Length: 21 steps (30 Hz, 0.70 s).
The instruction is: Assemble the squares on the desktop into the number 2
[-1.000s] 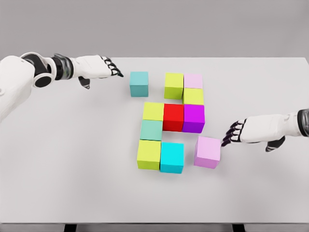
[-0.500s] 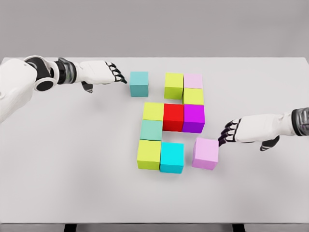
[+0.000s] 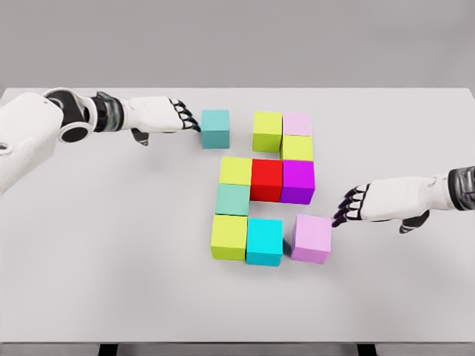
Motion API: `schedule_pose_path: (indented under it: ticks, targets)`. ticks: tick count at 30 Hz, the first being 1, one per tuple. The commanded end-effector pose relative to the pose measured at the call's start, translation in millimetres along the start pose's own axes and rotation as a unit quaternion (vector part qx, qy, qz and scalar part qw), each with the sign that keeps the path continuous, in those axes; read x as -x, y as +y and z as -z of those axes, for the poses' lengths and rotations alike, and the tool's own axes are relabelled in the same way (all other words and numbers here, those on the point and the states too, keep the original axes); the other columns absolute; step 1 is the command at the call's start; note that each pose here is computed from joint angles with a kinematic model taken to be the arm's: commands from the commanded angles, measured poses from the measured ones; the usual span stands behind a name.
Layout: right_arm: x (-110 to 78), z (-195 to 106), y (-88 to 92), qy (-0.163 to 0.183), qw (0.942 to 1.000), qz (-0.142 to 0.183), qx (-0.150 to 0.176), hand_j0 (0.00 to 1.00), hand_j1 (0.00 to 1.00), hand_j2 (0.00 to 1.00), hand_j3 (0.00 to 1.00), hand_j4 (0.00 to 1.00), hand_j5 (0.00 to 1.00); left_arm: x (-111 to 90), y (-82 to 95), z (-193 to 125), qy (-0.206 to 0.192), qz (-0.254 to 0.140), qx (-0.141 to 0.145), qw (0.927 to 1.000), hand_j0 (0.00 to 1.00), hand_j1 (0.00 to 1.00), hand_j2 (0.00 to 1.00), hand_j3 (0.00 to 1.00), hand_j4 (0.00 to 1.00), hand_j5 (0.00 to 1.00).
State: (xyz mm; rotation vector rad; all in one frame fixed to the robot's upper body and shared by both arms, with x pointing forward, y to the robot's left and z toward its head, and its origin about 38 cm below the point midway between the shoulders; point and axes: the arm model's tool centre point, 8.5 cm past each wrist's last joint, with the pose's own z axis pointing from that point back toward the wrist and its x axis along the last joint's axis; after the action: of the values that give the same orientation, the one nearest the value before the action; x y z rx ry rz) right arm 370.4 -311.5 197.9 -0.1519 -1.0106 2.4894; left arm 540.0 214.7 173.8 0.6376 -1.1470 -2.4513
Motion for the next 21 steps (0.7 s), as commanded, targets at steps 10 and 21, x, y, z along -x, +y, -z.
schedule_pose_path:
  ticks: [10,21]
  targets:
    - [0.3,-7,7.2,0.006,0.9999,0.006,-0.008,0.99,0.99,0.99,0.99,0.99,0.99,-3,2.7,4,-0.003,-0.002,-0.004,1.0000,1.00,1.00,1.00,1.00,1.00,1.00]
    - [-21.3,-4,8.4,-0.020,0.9997,-0.008,-0.014,0.99,0.99,0.99,0.99,0.99,0.99,14,-2.7,-4,0.020,-0.012,0.005,0.9997,1.00,1.00,1.00,1.00,1.00,1.00]
